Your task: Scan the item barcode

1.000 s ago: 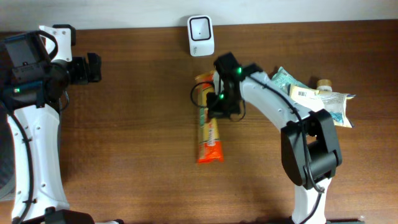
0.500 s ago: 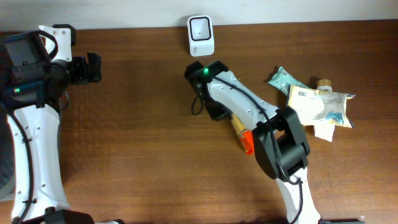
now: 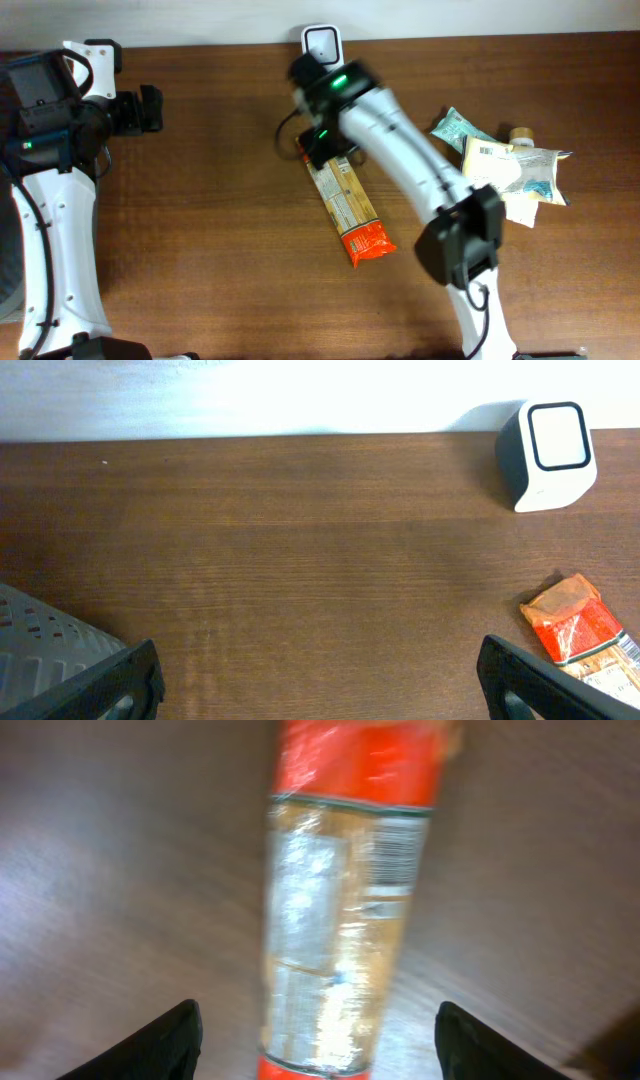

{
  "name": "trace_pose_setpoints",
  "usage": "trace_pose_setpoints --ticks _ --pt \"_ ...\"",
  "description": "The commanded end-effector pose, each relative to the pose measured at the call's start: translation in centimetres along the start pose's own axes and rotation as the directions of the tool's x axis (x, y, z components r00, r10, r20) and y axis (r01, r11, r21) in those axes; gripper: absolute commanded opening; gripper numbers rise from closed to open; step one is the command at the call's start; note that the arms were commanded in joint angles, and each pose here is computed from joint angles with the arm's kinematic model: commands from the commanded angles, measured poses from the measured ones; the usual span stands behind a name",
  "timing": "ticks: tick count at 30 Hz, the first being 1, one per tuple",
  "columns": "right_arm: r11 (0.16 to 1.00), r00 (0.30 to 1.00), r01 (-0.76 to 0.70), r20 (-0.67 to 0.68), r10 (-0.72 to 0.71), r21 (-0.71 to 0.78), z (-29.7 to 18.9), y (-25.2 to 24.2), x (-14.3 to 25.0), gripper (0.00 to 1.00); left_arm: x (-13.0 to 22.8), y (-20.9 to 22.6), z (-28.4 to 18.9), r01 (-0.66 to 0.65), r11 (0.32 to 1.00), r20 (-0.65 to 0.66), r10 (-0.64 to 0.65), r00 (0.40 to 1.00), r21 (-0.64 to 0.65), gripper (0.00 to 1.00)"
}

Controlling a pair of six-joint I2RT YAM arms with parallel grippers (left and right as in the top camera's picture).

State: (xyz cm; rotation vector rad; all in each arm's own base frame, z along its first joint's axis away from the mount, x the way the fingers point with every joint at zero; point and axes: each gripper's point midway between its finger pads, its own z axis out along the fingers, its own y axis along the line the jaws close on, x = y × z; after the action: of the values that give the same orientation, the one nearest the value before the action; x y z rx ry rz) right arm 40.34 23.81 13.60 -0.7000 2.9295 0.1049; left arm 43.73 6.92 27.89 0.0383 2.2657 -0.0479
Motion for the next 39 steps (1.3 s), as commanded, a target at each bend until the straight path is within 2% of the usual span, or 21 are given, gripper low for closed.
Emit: trace_pose_setpoints --ticks 1,3,5,7,11,14,16,21,24,26,29,31,32,34,35,37,39 --pt "0.963 1.000 -0.016 0.004 0.018 -0.269 -1.5 -2.1 0.5 0.75 -0.4 -0.1 -0.6 0.007 1.000 0.017 -0.008 1.000 0.005 0.99" --pt "0.934 0.998 -0.065 -0.033 0.057 -0.350 -0.8 -3.7 1.5 0.75 -0.4 -0.1 -0.6 0.007 1.000 0.017 -0.008 1.000 0.005 0.99" --pt "0.919 0.989 -0.133 -0.112 0.098 -0.371 1.0 -4.9 3.3 0.75 -0.4 -0.1 -0.6 0.007 1.000 0.017 -0.008 1.000 0.005 0.99" --pt "0.916 0.983 -0.137 -0.165 0.079 -0.377 2.4 -4.3 4.6 0.68 -0.4 -0.1 -0.6 0.007 1.000 0.017 -0.007 1.000 0.006 0.99" --pt "0.918 0.978 -0.074 -0.209 -0.010 -0.390 4.2 -0.4 5.9 0.61 -0.4 -0.1 -0.6 0.007 1.000 0.017 -0.007 1.000 0.006 0.99" --pt "0.916 0.962 0.009 -0.248 -0.118 -0.401 5.1 5.0 7.4 0.61 -0.4 -0.1 -0.6 0.007 1.000 0.017 -0.008 1.000 0.005 1.00" --pt "0.922 0.943 -0.003 -0.309 -0.126 -0.386 6.3 7.6 9.2 0.61 -0.4 -0.1 -0.6 0.007 1.000 0.017 -0.008 1.000 0.005 0.99" --pt "0.973 0.862 -0.120 -0.507 0.002 -0.200 9.4 6.6 14.6 0.58 -0.4 -0.1 -0.6 0.007 1.000 0.018 -0.007 1.000 0.005 0.99" --pt "0.977 0.821 -0.214 -0.543 0.175 -0.009 10.4 2.3 16.0 0.58 -0.4 -0.1 -0.6 0.007 1.000 0.018 -0.007 1.000 0.005 0.99" --pt "0.961 0.831 -0.268 -0.490 0.264 0.065 11.0 -1.6 14.9 0.58 -0.4 -0.1 -0.6 0.007 1.000 0.017 -0.007 1.000 0.006 0.99" --pt "0.936 0.854 -0.339 -0.387 0.348 0.095 12.0 -6.2 12.9 0.58 -0.4 -0.1 -0.6 0.007 1.000 0.017 -0.007 1.000 0.006 0.99" --pt "0.945 0.905 -0.328 -0.284 0.317 0.009 12.8 -9.0 10.4 0.54 -0.4 -0.1 -0.6 0.007 1.000 0.017 -0.008 1.000 0.005 0.99" --pt "0.947 0.926 -0.312 -0.250 0.284 -0.079 12.1 -8.9 9.0 0.52 -0.4 -0.1 -0.6 0.008 1.000 0.017 -0.008 1.000 0.005 0.99" --pt "0.944 0.941 -0.294 -0.216 0.259 -0.148 10.4 -8.2 7.6 0.50 -0.4 -0.1 -0.6 0.008 1.000 0.017 -0.008 1.000 0.005 0.99" --pt "0.944 0.958 -0.264 -0.166 0.233 -0.200 7.8 -7.4 5.8 0.51 -0.4 -0.1 -0.6 0.007 1.000 0.018 -0.007 1.000 0.005 0.99" --pt "0.950 0.971 -0.236 -0.075 0.226 -0.202 4.3 -7.7 3.4 0.51 -0.4 -0.1 -0.6 0.007 1.000 0.017 -0.007 1.000 0.006 0.99" --pt "0.958 0.962 -0.243 0.087 0.258 -0.152 1.5 -9.8 -0.5 0.51 -0.4 -0.1 -0.6 0.007 1.000 0.017 -0.007 1.000 0.006 0.99"
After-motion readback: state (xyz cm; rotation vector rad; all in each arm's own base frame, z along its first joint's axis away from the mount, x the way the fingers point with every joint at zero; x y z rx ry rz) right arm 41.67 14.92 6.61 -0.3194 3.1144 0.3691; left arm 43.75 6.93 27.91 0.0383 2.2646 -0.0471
